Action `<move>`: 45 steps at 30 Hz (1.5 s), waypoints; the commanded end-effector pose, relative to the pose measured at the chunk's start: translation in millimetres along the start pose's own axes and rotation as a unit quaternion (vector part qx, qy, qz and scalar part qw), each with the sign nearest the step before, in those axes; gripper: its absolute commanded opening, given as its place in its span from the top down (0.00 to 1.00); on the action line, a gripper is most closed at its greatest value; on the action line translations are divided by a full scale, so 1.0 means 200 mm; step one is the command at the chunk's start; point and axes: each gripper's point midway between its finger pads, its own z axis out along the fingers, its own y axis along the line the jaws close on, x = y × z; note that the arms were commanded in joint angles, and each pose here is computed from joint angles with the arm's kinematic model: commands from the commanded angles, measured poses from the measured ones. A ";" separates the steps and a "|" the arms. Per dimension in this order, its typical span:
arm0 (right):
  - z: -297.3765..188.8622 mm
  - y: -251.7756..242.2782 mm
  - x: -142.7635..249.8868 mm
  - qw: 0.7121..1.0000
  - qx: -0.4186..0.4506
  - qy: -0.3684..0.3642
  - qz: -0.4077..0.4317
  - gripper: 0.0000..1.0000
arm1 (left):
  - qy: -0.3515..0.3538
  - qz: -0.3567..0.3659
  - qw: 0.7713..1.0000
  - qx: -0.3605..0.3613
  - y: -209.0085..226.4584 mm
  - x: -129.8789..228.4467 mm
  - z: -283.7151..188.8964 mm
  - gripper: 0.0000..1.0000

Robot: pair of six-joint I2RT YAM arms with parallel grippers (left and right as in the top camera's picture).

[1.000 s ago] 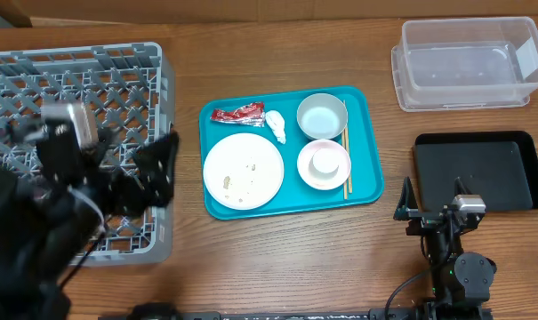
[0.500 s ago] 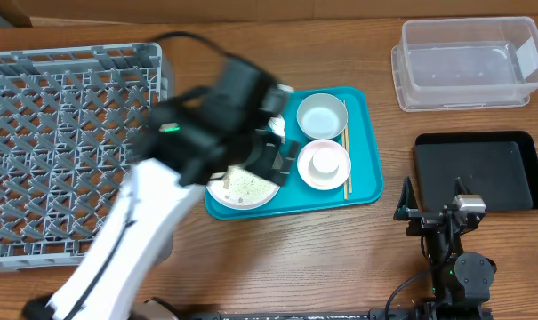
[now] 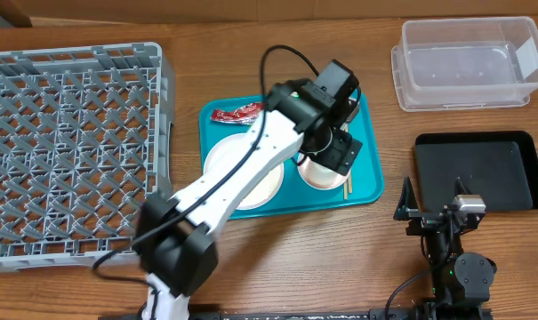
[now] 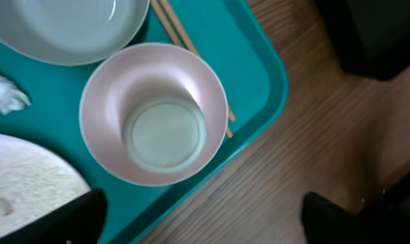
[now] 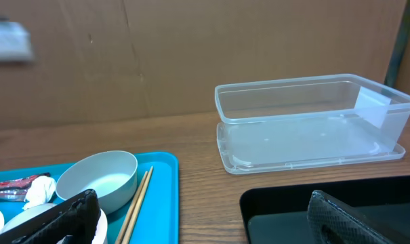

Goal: Sort waste into correct bins and load items into the dishwasher
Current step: 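Lower the left gripper and grasp the white cup inside the pink bowl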

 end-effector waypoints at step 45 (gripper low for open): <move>0.00 -0.01 0.00 1.000 0.004 -0.004 0.002 0.00 | 0.016 -0.058 0.991 -0.120 0.10 0.02 0.32 0.21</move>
